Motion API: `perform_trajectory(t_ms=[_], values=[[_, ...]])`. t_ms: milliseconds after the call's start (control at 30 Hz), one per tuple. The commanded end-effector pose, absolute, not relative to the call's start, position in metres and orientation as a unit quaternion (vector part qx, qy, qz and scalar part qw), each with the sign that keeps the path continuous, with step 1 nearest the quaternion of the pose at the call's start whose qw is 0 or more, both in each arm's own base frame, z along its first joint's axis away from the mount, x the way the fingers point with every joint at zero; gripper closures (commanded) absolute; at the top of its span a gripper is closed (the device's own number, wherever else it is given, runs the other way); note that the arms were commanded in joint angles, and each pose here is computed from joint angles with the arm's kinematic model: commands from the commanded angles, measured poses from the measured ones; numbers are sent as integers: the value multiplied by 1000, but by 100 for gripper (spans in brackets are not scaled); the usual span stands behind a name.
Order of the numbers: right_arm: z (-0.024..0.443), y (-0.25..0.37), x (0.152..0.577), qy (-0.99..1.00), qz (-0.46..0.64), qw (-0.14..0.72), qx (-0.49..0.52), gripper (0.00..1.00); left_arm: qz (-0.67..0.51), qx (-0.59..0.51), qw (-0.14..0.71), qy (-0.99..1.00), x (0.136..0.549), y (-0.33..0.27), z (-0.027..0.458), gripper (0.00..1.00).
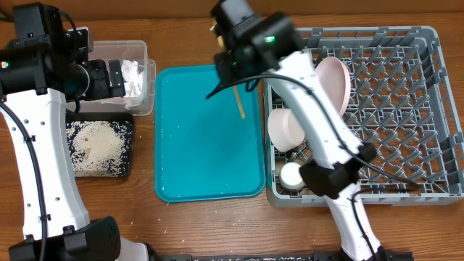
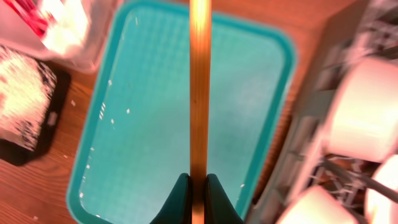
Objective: Sort waste into correct bins and load items into the dishwasher
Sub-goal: 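Lower the chopstick into the rack beside the first and release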
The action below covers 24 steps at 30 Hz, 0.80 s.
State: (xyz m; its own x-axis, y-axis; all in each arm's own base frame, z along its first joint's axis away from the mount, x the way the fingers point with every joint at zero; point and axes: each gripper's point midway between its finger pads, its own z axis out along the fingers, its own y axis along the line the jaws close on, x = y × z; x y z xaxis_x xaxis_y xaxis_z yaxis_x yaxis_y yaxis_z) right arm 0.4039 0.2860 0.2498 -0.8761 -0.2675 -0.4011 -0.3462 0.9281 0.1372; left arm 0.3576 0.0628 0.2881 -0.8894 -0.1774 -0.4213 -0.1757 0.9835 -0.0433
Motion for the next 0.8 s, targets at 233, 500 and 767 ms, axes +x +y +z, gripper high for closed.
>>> perform_trajectory(t_ms=[233,500,767], values=[[357,196,369,947,105,285,-99,96,-1,-90,226,970,359,61,294,0],[301,128,318,982,39,176,-49,96,-1,-90,226,970,359,61,294,0],[173,91,296,999,-30,19,-16,96,-1,-89,226,970,359,60,294,0]])
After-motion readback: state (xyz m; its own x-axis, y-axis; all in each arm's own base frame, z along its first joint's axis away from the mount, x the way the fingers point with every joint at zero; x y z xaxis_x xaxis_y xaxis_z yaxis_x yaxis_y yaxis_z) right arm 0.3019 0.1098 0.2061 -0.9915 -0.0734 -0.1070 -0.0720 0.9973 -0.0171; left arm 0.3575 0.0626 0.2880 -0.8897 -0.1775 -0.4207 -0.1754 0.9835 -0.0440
